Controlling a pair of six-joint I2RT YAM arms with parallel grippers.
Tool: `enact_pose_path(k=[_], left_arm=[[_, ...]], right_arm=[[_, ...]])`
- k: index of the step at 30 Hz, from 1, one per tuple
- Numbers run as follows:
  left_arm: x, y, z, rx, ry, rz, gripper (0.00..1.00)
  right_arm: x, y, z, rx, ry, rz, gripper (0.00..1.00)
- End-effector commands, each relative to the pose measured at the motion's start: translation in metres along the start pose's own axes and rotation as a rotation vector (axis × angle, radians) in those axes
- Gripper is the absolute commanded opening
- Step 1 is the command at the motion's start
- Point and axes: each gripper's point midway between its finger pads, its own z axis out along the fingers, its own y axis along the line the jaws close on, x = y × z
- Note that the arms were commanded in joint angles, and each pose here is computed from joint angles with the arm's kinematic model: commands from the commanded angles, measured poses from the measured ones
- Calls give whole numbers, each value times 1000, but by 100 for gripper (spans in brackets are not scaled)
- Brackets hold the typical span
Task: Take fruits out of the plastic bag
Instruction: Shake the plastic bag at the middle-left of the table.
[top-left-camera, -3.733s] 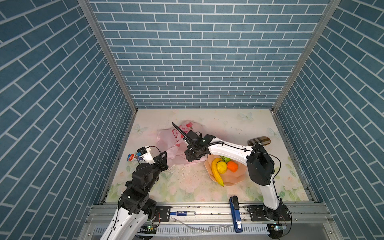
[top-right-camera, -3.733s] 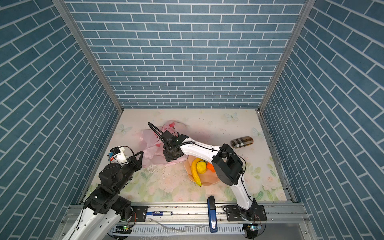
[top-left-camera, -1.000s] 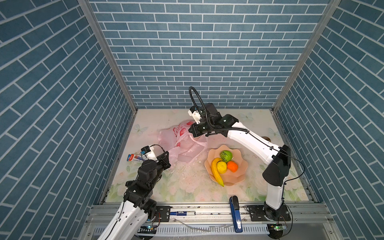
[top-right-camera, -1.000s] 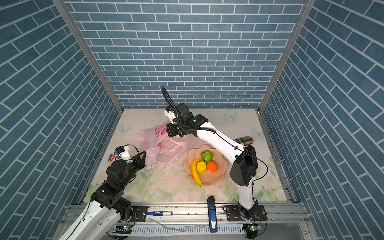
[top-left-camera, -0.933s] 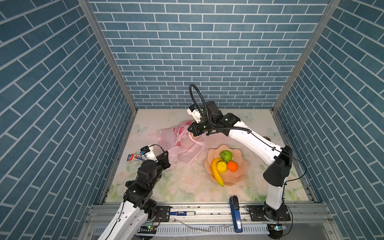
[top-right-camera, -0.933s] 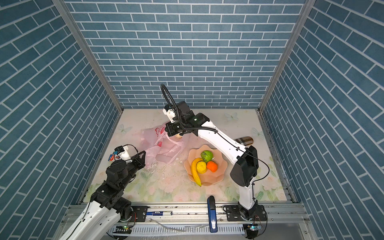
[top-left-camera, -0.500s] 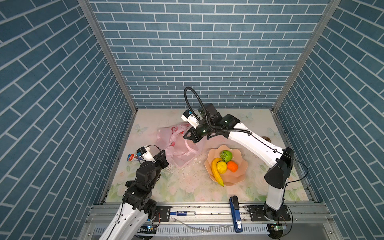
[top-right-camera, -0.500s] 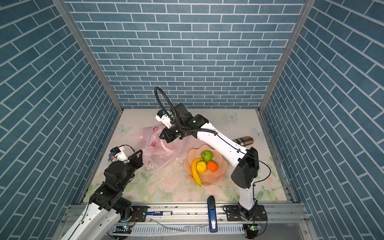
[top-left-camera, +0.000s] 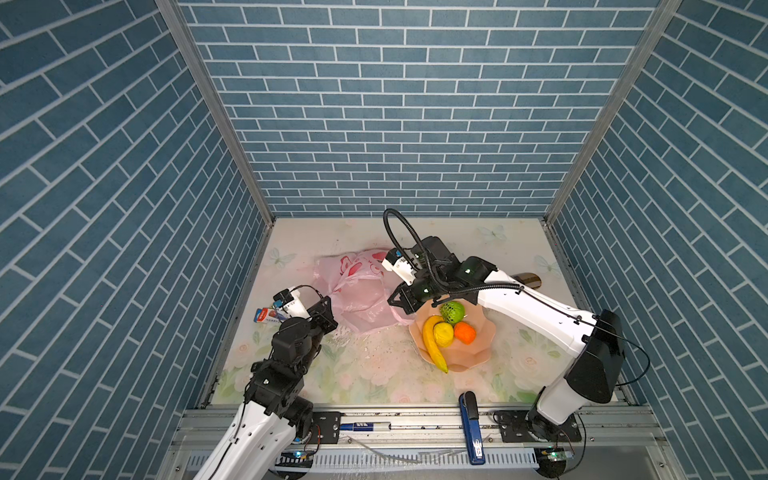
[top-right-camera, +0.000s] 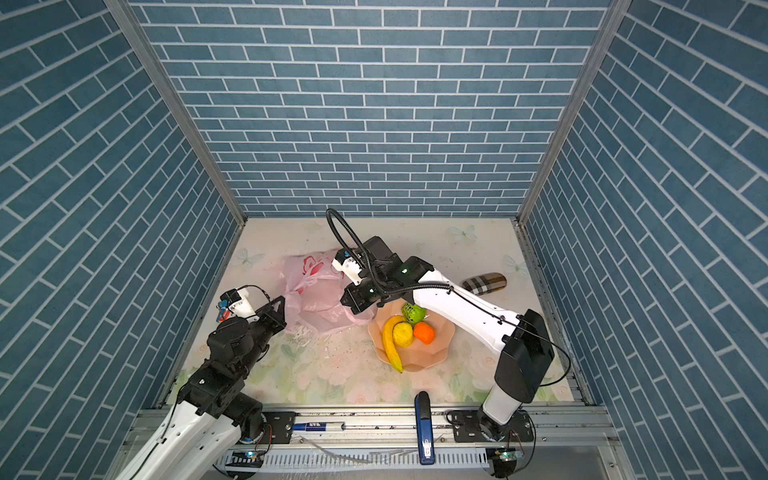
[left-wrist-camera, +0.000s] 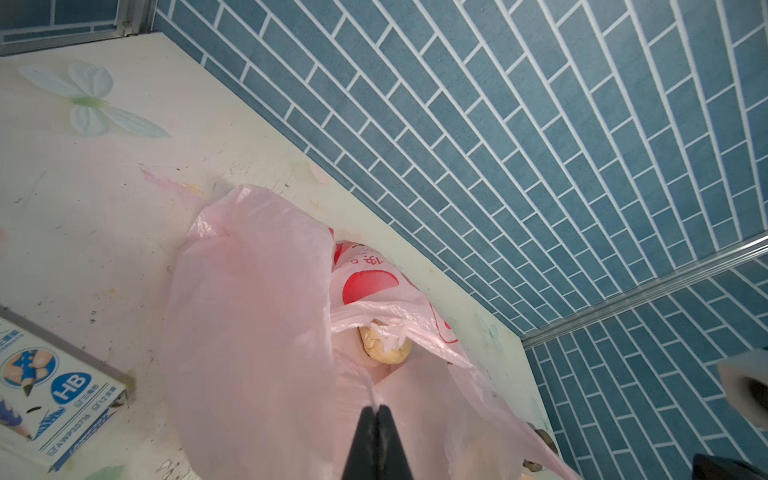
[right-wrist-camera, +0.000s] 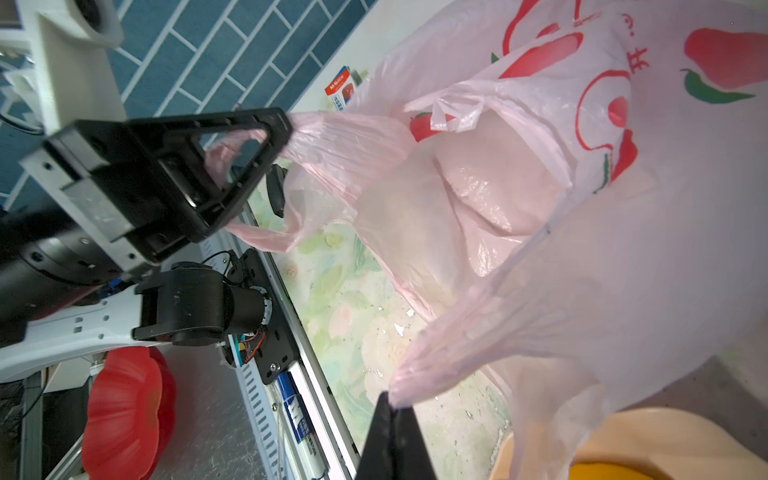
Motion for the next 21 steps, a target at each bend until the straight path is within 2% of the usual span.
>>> enact_pose_path(k=[1, 12, 21], left_arm=[[-12, -18, -5, 49, -13, 16, 0], [-29, -45, -20, 135, -27, 34, 0], [-29, -53, -24, 178, -16, 38, 0]], right_arm=[[2, -11, -9, 76, -33, 21, 3], [11, -34, -17, 219, 3, 50, 21], [1, -43, -25, 390, 25, 18, 46]])
